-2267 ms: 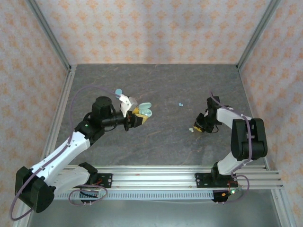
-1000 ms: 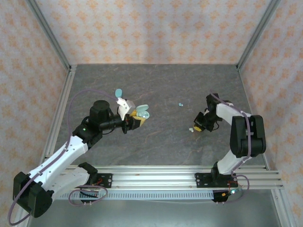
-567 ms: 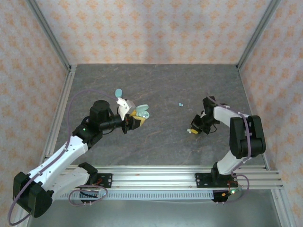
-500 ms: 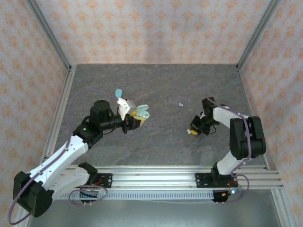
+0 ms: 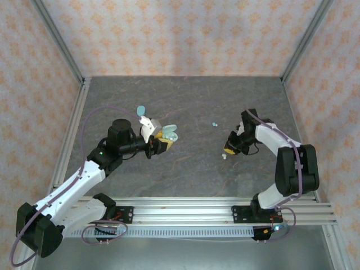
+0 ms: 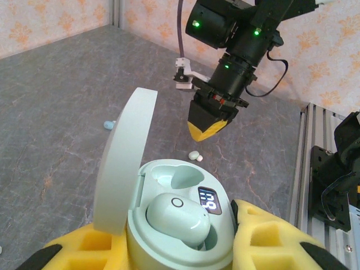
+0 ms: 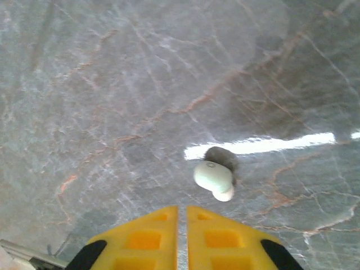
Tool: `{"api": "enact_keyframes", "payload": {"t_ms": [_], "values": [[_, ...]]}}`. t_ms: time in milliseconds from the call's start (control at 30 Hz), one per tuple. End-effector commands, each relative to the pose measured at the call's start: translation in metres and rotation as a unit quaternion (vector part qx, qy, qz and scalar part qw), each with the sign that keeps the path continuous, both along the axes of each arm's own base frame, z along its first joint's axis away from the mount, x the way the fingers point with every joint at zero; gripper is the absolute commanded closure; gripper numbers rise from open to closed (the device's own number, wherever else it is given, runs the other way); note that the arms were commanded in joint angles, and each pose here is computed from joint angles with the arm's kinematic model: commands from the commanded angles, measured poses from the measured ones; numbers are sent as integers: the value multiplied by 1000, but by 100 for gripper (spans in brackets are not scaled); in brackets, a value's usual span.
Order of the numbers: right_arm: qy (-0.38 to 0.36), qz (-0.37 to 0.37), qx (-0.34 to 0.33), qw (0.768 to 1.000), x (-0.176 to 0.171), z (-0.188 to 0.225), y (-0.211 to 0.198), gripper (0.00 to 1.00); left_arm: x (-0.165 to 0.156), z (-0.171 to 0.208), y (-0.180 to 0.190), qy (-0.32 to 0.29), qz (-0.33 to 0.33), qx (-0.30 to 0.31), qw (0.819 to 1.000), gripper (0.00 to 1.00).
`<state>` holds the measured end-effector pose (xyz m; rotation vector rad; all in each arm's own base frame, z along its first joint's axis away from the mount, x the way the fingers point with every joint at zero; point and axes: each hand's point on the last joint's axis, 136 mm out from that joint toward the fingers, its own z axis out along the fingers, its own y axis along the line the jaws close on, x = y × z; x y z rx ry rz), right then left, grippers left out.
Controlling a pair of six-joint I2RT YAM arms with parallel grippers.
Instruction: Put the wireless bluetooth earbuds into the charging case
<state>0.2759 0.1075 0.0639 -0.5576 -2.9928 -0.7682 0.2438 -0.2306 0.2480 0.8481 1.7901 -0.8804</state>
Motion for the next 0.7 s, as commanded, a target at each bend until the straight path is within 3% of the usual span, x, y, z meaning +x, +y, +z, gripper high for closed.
{"api": "enact_keyframes", "payload": {"t_ms": [0, 233, 433, 667], "values": [[11, 72, 6, 997, -3, -4, 3, 82, 0, 9, -2, -15, -3, -5, 1000, 91], [-6, 104, -12, 994, 10, -7, 2, 76, -2, 8, -1, -14, -4, 1, 1000, 91], [-9, 144, -46, 988, 2, -21, 0, 69, -1, 5, -3, -12, -10, 3, 1000, 91], [-11, 182, -100, 978, -3, -31, -5, 68, -4, 1, -4, -8, -21, 13, 1000, 91]]}}
